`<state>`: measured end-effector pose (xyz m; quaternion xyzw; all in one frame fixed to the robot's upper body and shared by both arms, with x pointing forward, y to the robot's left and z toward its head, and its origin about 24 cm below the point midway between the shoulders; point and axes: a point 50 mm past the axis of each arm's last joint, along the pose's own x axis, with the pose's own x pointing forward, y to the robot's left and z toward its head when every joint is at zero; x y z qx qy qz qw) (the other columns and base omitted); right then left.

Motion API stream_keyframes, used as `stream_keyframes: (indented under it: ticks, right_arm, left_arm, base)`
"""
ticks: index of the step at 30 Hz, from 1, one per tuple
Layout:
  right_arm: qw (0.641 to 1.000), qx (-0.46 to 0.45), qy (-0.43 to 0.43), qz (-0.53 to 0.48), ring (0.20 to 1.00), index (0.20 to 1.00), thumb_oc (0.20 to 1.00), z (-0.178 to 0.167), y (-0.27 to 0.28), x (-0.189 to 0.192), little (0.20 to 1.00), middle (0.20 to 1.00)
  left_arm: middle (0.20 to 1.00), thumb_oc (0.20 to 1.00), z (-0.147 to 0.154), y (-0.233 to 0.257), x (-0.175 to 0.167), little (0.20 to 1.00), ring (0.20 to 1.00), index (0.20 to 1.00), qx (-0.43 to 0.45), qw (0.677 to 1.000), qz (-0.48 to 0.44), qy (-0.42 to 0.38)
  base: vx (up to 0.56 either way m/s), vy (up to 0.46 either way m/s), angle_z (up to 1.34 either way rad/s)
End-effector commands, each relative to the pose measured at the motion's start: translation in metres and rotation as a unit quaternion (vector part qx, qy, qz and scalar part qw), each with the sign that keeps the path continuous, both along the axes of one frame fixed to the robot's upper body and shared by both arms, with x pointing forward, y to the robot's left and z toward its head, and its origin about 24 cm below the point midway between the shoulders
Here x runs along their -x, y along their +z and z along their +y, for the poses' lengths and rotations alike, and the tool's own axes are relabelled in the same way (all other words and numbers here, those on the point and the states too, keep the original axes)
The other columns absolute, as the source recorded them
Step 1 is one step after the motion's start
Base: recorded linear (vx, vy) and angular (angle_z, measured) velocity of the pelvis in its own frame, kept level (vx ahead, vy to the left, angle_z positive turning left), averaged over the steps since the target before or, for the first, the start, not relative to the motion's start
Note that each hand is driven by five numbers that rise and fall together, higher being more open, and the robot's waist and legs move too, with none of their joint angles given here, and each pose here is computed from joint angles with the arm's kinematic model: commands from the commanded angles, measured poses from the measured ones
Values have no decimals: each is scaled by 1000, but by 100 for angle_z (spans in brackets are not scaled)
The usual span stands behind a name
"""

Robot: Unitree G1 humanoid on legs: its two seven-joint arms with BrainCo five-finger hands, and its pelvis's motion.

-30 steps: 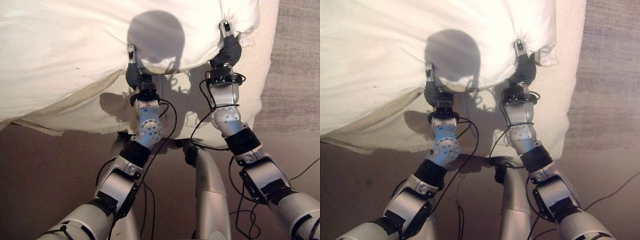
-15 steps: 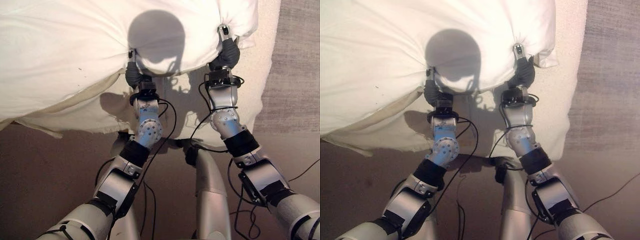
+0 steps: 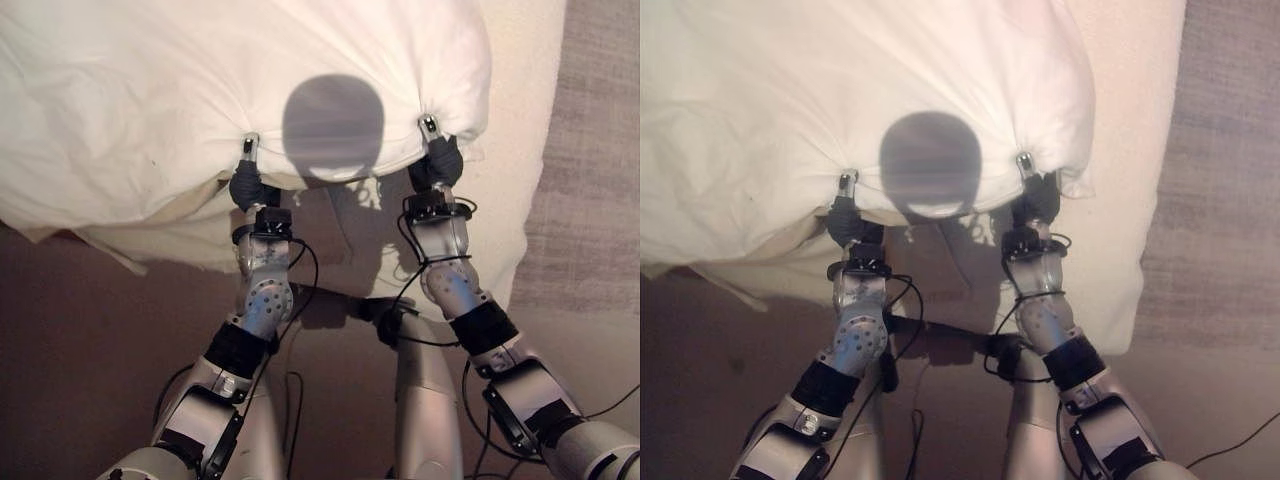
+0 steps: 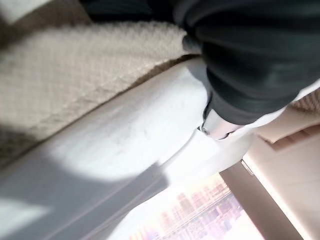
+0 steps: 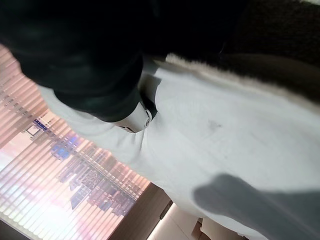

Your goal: Make the bed

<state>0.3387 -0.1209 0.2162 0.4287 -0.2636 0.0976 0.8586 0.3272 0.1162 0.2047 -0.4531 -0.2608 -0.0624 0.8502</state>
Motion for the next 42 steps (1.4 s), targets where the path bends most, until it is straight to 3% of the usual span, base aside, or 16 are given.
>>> stream_keyframes:
  ticks: [1,7,13,28,42]
  right_arm:
    - [993,-20,-102,-55,200,200,200,-60,14,18,200,200]
    - [991,-19,-128,-11,200,200,200,-76,-15,25,200,200]
    - [993,-23,-116,5,200,200,200,-69,-28,28,200,200]
    - [994,18,-102,20,200,200,200,-75,-46,31,200,200]
    - [992,7,-124,32,200,200,200,-78,-46,32,200,200]
  left_arm:
    - [200,200,48,25,16,200,200,200,0,991,-88,96]
    - [200,200,56,18,21,200,200,200,-45,990,-87,104]
    - [200,200,75,15,29,200,200,200,-72,985,-95,124]
    - [200,200,104,-22,49,200,200,200,-30,983,-48,177]
    - [200,200,90,-12,44,200,200,200,-66,984,-62,151]
  base:
    - [14,334,22]
    - [31,286,19]
    - [57,307,20]
    - [49,74,-21]
    - [15,248,15]
